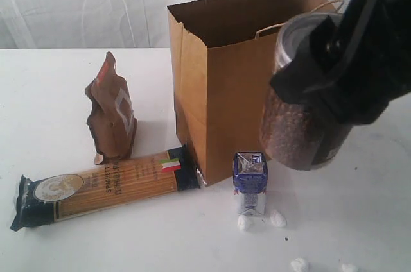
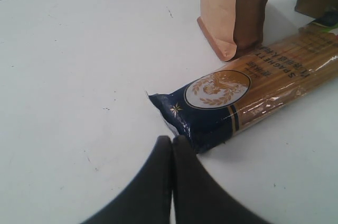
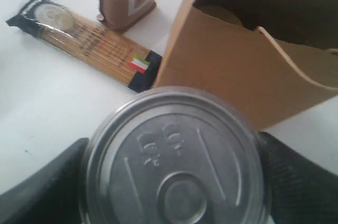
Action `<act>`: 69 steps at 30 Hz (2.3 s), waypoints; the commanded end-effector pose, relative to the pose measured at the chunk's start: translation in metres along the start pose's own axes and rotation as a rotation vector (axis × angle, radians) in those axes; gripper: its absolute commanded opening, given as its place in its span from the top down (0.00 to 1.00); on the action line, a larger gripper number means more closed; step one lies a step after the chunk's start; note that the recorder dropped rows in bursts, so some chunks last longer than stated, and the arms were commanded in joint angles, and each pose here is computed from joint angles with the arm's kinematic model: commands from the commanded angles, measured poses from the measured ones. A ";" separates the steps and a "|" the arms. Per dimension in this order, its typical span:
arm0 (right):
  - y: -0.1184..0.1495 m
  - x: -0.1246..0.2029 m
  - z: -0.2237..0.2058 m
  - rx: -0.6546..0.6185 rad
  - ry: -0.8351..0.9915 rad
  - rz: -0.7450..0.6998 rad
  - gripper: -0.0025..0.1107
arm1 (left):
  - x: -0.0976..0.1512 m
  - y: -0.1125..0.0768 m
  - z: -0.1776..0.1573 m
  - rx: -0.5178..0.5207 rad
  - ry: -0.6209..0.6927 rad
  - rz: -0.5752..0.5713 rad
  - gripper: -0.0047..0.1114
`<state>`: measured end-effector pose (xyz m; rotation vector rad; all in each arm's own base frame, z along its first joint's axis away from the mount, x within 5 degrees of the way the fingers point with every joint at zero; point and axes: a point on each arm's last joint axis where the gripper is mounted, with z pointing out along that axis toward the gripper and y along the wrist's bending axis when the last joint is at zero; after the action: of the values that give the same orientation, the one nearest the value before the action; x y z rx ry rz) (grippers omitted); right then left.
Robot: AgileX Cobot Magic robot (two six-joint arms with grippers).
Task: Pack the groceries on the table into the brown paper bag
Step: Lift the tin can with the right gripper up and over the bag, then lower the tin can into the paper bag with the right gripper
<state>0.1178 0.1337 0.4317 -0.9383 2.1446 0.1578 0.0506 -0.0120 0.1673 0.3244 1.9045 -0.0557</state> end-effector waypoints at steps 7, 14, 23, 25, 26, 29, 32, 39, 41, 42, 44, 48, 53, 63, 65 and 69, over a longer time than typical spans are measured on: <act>-0.038 -0.009 0.040 0.078 0.140 0.071 0.98 | 0.001 0.000 0.000 -0.003 0.000 -0.005 0.96; -0.048 -0.014 0.038 0.144 0.089 0.056 0.98 | 0.001 0.000 0.000 -0.003 0.000 -0.005 0.96; -0.077 -0.026 0.008 0.233 0.009 0.133 0.98 | 0.001 0.000 0.000 -0.003 0.000 -0.005 0.96; -0.083 -0.026 0.004 0.255 0.002 0.156 0.98 | 0.001 0.000 0.000 -0.003 0.000 -0.005 0.96; -0.086 -0.026 0.003 0.265 0.000 0.165 0.98 | 0.001 0.000 0.000 -0.003 0.000 -0.005 0.96; -0.093 -0.025 0.000 0.293 0.000 0.179 0.98 | 0.001 0.000 0.000 -0.003 0.000 -0.005 0.96; -0.099 -0.023 -0.001 0.317 0.003 0.195 0.98 | 0.001 0.000 0.000 -0.003 0.000 -0.005 0.96; -0.115 -0.024 -0.004 0.385 -0.058 0.226 0.98 | 0.001 0.000 0.000 -0.003 0.000 -0.005 0.96; -0.118 -0.027 -0.004 0.398 -0.097 0.224 0.98 | 0.001 0.000 0.000 -0.003 0.000 -0.005 0.96; -0.119 -0.029 -0.004 0.399 -0.123 0.220 0.98 | 0.001 0.000 0.000 -0.003 0.000 -0.005 0.96; -0.121 -0.035 -0.003 0.406 -0.169 0.211 0.98 | 0.001 0.000 0.000 -0.003 0.000 -0.005 0.96; -0.126 -0.049 -0.004 0.414 -0.225 0.207 0.98 | 0.001 0.000 0.000 -0.003 0.000 -0.005 0.96; -0.132 -0.067 0.003 0.406 -0.263 0.210 0.98 | 0.001 0.000 0.000 -0.003 0.000 -0.005 0.96; -0.133 -0.089 0.039 0.315 -0.345 0.178 0.98 | 0.001 0.000 0.000 -0.003 0.000 -0.005 0.96; -0.130 -0.094 0.046 0.295 -0.368 0.155 0.98 | 0.001 0.000 0.000 -0.003 0.000 -0.005 0.96; -0.121 -0.102 0.061 0.259 -0.382 0.117 0.98 | 0.001 0.000 0.000 -0.003 0.000 -0.005 0.96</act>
<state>0.2793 0.1188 0.4738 -0.5581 1.9076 0.0791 0.0506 -0.0120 0.1673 0.3244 1.9045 -0.0557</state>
